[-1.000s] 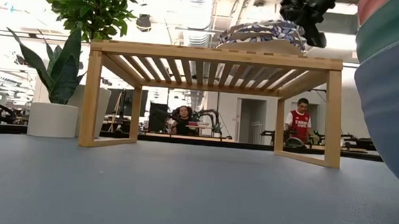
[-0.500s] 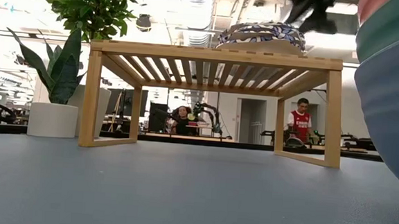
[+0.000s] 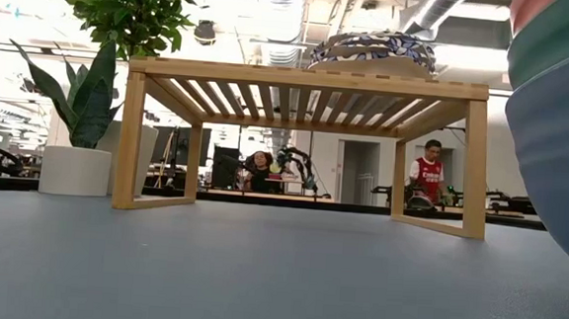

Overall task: Place and stack bowls onto a shelf
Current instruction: Put the pink bowl on the shelf

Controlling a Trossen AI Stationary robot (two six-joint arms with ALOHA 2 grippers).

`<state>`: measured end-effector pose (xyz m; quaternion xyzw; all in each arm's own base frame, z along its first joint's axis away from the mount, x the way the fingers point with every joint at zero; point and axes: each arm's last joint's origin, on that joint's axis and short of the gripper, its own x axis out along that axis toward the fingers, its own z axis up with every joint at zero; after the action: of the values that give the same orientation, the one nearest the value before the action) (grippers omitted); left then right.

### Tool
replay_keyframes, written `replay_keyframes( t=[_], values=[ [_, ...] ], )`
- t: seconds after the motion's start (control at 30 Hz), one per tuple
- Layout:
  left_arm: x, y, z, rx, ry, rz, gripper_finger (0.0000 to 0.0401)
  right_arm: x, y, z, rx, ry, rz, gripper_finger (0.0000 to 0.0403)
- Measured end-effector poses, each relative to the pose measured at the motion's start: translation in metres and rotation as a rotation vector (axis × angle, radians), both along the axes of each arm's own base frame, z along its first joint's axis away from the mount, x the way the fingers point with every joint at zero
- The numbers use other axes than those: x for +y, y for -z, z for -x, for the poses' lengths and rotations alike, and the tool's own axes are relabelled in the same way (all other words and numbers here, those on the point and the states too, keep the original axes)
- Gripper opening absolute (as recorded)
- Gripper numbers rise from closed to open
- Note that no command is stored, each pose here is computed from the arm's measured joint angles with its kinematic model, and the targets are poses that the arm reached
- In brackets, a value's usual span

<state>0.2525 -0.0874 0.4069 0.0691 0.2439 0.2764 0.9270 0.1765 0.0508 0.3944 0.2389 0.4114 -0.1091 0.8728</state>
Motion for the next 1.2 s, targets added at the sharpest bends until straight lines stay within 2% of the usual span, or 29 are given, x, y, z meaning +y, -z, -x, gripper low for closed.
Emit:
replay_keyframes(
  t=[0.23, 0.37, 0.53, 0.67, 0.87, 1.0, 1.2],
  values=[
    [0.0, 0.001, 0.0, 0.007, 0.016, 0.019, 0.0251, 0.071, 0.056, -0.037, 0.106, -0.229, 0.148, 0.0194],
    [-0.001, 0.001, 0.0, 0.006, 0.016, 0.019, 0.0251, 0.092, 0.085, -0.061, 0.177, -0.294, 0.205, 0.0194],
    [-0.001, 0.001, 0.0, 0.002, 0.016, 0.029, 0.0251, 0.107, 0.112, -0.086, 0.218, -0.394, 0.198, 0.0194],
    [-0.001, 0.001, 0.0, 0.007, 0.03, 0.043, 0.0251, 0.113, 0.122, -0.096, 0.226, -0.442, 0.155, 0.0194],
    [-0.002, 0.001, 0.0, 0.015, 0.048, 0.059, 0.0251, 0.122, 0.119, -0.094, 0.185, -0.471, 0.125, 0.0194],
    [-0.002, 0.002, 0.0, 0.019, 0.057, 0.067, 0.0251, 0.13, 0.115, -0.091, 0.14, -0.502, 0.117, 0.0194],
    [-0.002, 0.002, 0.0, 0.019, 0.058, 0.068, 0.0251, 0.135, 0.127, -0.095, 0.183, -0.509, 0.133, 0.0194]
  ],
)
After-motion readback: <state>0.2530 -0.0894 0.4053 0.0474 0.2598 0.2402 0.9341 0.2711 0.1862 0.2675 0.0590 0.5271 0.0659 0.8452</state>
